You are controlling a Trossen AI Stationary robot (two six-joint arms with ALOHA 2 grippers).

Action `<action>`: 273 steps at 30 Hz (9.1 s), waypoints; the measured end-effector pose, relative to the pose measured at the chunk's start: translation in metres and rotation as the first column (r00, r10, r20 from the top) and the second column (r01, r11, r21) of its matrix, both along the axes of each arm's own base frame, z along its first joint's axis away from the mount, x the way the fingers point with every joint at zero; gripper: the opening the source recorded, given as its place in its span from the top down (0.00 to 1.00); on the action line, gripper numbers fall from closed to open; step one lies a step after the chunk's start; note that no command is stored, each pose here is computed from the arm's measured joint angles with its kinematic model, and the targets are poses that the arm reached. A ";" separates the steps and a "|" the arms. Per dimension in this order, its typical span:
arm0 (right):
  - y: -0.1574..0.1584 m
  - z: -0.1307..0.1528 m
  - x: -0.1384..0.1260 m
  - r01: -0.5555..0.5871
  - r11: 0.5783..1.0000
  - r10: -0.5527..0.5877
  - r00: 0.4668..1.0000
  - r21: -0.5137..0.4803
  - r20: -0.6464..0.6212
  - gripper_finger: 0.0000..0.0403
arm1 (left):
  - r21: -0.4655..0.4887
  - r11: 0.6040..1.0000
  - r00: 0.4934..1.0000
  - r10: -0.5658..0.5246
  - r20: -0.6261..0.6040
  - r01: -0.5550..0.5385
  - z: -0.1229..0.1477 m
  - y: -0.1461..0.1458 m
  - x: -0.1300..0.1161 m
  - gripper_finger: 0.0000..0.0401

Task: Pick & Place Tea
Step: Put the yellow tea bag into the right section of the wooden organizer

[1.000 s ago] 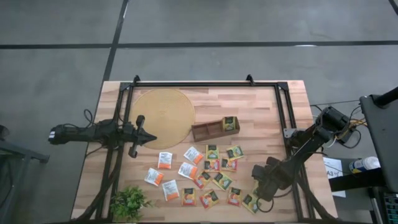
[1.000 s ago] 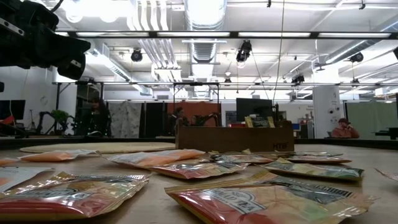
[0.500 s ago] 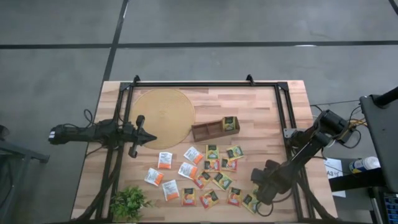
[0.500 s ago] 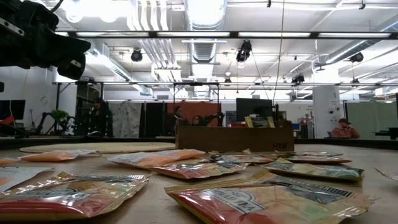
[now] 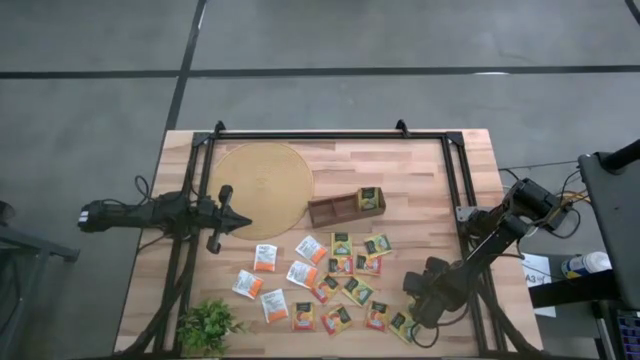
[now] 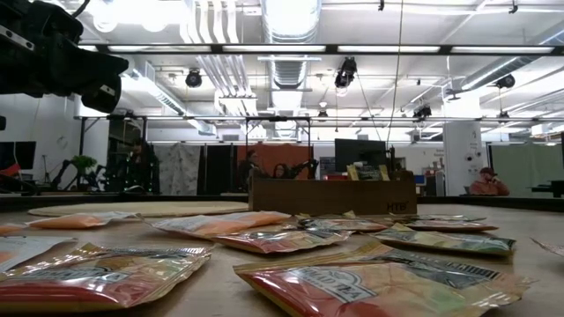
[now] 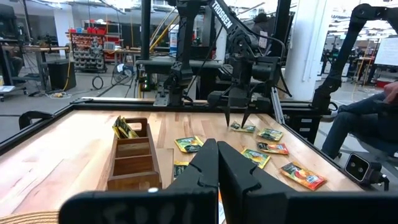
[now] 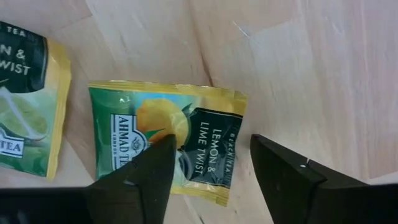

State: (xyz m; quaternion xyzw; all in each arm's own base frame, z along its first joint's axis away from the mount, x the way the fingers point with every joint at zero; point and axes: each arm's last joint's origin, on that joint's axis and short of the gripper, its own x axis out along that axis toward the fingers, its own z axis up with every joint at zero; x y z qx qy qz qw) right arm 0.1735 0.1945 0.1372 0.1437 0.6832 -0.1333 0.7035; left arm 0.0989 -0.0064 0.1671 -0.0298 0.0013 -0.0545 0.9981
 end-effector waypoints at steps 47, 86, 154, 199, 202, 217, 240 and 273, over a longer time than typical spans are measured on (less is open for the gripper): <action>-0.131 0.066 0.092 -0.308 0.567 0.411 0.910 -0.764 -0.061 0.98 | 0.000 1.000 1.000 0.000 0.000 0.000 0.000 0.000 0.000 1.00; -0.172 0.019 0.107 -0.324 0.387 0.406 0.900 -0.863 -0.156 0.98 | 0.000 1.000 1.000 0.000 0.000 0.000 0.000 0.000 0.000 1.00; -0.083 0.089 0.089 -0.323 0.664 0.493 0.867 -0.674 0.070 0.67 | 0.000 1.000 1.000 0.000 -0.001 0.000 0.000 0.000 0.000 1.00; 0.055 0.040 0.064 -0.946 0.312 0.928 0.283 -0.092 0.241 0.65 | 0.000 1.000 1.000 0.000 -0.001 0.000 0.000 0.000 0.000 1.00; 0.055 0.038 0.065 -0.946 0.311 0.929 0.282 -0.093 0.241 0.62 | 0.000 1.000 1.000 0.000 -0.001 0.000 0.000 0.000 0.000 1.00; 0.045 0.025 0.066 -0.936 0.339 0.923 0.312 -0.093 0.226 0.56 | 0.000 1.000 1.000 0.000 -0.002 0.000 0.000 0.000 0.000 1.00; 0.037 0.012 0.066 -0.944 0.323 0.919 0.298 -0.064 0.257 0.57 | 0.000 1.000 1.000 0.000 -0.002 0.000 0.000 0.000 0.000 1.00; 0.034 -0.003 0.068 -0.937 0.345 0.915 0.321 -0.062 0.245 0.90 | 0.000 1.000 1.000 0.001 -0.001 -0.001 0.000 0.000 0.000 1.00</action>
